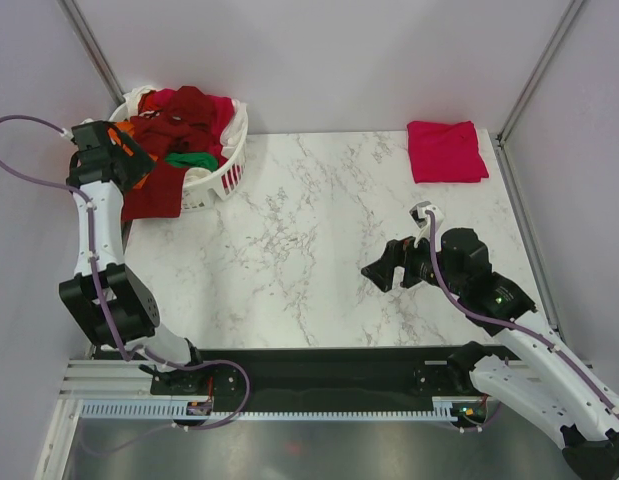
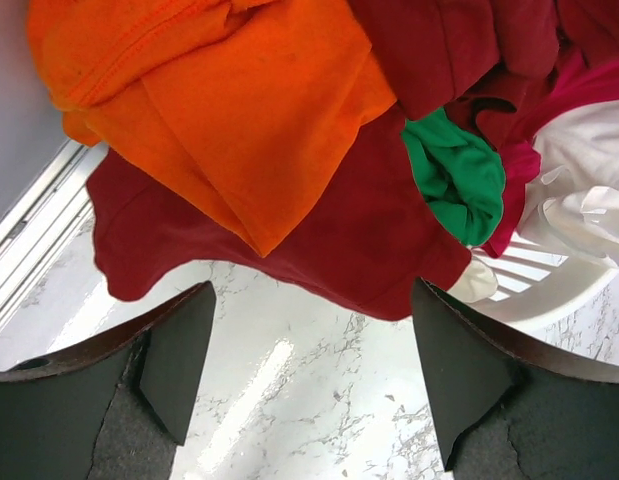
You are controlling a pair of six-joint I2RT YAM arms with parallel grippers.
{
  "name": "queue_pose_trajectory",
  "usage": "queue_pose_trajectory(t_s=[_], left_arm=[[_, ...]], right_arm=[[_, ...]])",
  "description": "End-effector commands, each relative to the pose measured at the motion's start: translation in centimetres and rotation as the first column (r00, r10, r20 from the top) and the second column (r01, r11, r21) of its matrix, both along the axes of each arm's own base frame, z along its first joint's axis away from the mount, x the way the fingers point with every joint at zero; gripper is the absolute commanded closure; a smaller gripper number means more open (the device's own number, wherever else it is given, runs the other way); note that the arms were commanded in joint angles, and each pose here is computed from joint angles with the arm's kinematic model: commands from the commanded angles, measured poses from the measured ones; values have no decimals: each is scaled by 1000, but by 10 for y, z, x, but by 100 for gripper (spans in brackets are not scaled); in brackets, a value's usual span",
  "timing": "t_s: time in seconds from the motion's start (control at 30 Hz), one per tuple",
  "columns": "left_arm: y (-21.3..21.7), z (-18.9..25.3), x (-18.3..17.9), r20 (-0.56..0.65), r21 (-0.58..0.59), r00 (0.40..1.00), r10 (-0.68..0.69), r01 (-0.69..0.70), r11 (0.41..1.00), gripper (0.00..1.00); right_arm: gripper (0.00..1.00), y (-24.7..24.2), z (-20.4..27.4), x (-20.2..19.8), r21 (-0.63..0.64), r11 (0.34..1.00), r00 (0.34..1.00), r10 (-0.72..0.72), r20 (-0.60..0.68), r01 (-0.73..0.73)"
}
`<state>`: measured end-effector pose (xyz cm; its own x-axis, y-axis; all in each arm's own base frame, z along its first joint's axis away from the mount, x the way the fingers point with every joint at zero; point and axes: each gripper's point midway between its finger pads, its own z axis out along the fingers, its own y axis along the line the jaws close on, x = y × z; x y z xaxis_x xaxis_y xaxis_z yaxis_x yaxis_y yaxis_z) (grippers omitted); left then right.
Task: Fold and stack the t-shirts
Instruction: Grab the tshirt from the pile
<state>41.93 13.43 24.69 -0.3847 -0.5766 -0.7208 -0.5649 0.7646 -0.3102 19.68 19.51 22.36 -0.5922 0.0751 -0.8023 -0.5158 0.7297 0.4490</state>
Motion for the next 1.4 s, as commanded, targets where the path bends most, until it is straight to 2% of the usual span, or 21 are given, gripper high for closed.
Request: queue_pose_trajectory(t_s=[0.0,0.37,0.6,0.83,1.0,1.23,1.37], left_arm=[[0,1,16,45,-34,999,0,1,999,14],[9,-36,17,-25,-48,998,63,-64,997,19],[12,-36,25,-13,-40,998,61,-62,997,24],[20,-32,34,3,-23,996,85,-84,996,34],[24,-16,42,40,-10,995,87,-87,996,49],[27,-5,42,58,15,994,91,-92,996,56],[30,-6,42,51,31,995,89,-91,995,71]], right_arm=[[2,-4,6,3,-13,1000,999,-14,36,15],[2,-7,2,7,-31,999,999,-39,35,40],[2,-9,0,9,-40,998,998,-53,33,54],[2,-10,-5,11,-51,997,998,-63,26,64],[2,-9,-8,12,-58,996,998,-61,15,62],[2,-9,-10,13,-62,996,998,-66,11,66],[2,-9,-12,14,-69,995,998,-68,5,68]])
